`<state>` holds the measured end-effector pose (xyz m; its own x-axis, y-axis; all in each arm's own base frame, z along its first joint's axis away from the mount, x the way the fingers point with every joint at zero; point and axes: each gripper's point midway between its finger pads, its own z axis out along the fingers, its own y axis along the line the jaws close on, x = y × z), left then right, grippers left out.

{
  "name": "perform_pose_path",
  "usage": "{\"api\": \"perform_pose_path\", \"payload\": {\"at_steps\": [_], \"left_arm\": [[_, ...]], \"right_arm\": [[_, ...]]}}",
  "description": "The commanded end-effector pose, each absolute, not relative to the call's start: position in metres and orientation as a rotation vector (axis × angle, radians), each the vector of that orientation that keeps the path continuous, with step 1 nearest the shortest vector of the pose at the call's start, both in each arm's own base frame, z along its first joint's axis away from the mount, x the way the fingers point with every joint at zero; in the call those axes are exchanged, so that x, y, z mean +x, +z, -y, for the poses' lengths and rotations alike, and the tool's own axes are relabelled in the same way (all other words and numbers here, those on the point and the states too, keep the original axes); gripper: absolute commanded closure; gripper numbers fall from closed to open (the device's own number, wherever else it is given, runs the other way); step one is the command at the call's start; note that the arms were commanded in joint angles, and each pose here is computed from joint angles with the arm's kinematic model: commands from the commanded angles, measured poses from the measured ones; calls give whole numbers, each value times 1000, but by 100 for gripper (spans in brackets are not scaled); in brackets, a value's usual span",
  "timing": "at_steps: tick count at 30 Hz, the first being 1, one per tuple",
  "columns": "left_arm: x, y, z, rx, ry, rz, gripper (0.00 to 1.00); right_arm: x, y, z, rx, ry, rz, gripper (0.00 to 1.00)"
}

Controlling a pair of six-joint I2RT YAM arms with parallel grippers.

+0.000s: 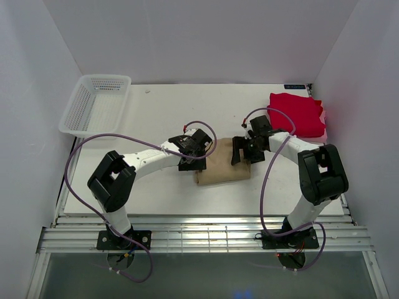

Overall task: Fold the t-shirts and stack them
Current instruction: Fold the tshirt

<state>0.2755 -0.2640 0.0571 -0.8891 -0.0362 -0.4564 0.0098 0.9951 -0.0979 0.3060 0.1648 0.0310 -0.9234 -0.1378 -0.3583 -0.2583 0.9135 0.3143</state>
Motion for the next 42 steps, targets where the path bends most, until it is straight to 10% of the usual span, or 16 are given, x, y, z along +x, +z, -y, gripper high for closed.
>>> {"api": "perform_pose_path", "payload": {"at_steps": [1, 22, 25, 31, 42], "left_arm": [[277, 75, 263, -37, -172, -2615, 32], [271, 75, 256, -54, -171, -2607, 32], [269, 77, 253, -66, -175, -2600, 32], [268, 78, 251, -76, -179, -2595, 32], [269, 86, 250, -94, -195, -2575, 32]], "right_arm": [[310, 39, -189, -309, 683, -2699, 10], [288, -1, -242, -510, 499, -2825, 3], [283, -9, -244, -509, 511, -2843, 55], [284, -13, -237, -523, 448, -2850, 89], [372, 75, -183, -485, 28, -2647, 92]]}}
